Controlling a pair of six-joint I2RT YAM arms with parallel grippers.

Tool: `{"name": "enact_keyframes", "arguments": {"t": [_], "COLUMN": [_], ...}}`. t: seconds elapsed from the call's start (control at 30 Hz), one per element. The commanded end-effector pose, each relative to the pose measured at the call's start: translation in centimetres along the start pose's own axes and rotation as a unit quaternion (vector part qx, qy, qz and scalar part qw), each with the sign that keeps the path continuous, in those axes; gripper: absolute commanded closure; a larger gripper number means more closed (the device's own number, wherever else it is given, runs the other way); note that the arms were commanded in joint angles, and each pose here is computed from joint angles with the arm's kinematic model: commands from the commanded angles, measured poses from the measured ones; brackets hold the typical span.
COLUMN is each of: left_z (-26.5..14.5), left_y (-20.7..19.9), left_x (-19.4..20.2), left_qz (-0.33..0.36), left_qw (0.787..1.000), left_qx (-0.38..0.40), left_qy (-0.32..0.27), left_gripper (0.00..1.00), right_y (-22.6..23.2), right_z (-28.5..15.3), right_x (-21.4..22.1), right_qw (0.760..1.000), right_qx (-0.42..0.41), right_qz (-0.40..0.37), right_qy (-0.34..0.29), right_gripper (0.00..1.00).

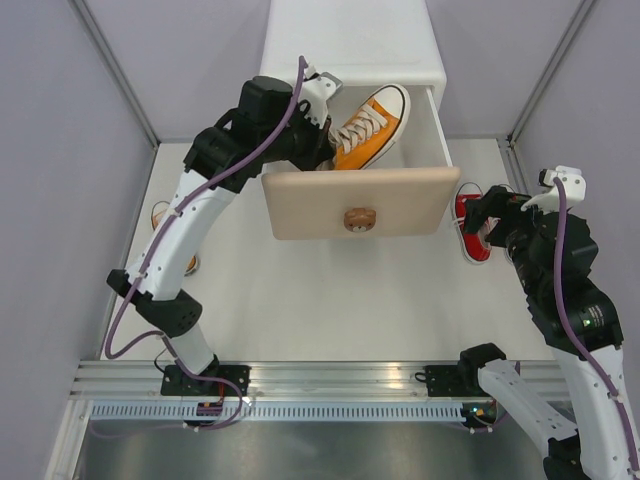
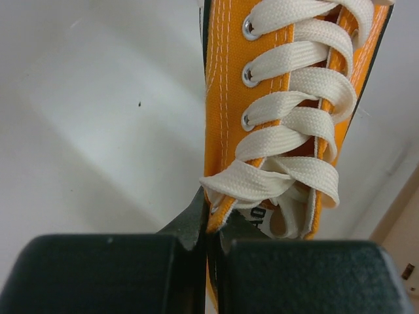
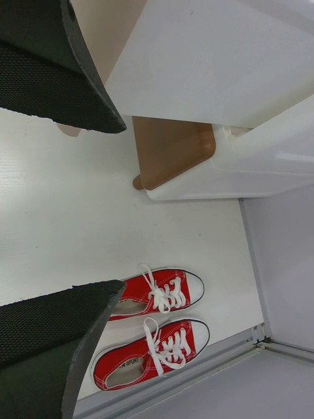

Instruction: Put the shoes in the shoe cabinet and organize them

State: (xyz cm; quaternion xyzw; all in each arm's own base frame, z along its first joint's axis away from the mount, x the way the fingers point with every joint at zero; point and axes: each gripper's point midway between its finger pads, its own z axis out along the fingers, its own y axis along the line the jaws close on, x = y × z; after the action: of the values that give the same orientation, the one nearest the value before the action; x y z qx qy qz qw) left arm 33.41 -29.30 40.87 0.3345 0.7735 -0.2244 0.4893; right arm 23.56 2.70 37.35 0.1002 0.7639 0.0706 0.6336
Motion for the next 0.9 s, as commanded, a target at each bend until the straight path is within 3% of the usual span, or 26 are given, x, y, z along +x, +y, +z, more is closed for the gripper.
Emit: {"name": "enact_keyframes", "arguments": {"t": [0.0, 0.2, 0.6, 0.87], "left_z": [-0.6, -0.3, 0.1, 1.2], "left_y": [-0.3, 0.1, -0.8, -0.4], "left_x": [-2.7, -2.0, -2.8, -2.1], "left_qz": [-0.006, -0.017, -0.193, -0.254], "left_qw": [0.999, 1.000, 0.980, 0.965], "left_qx": [0.008, -0.004, -0.023, -0.054], "left_qy": [-0.043, -0.026, -0.035, -0.028], "left_gripper": [0.98, 0.98, 0.98, 0.98], "right_y": [0.2, 0.2, 0.4, 0.4], "right_z": [0.3, 0.4, 0.6, 0.6], "right_x": [-0.7, -0.7, -0.5, -0.6], "right_qw": [1.000, 1.000, 1.000, 1.000], "right_qx": [-0.001, -0.001, -0.003, -0.005], "right_qz": [-0.001, -0.001, 0.000, 0.001], "right_qy": [-0.015, -0.015, -0.011, -0.013], "right_gripper": [0.04, 0.04, 0.04, 0.04]}}
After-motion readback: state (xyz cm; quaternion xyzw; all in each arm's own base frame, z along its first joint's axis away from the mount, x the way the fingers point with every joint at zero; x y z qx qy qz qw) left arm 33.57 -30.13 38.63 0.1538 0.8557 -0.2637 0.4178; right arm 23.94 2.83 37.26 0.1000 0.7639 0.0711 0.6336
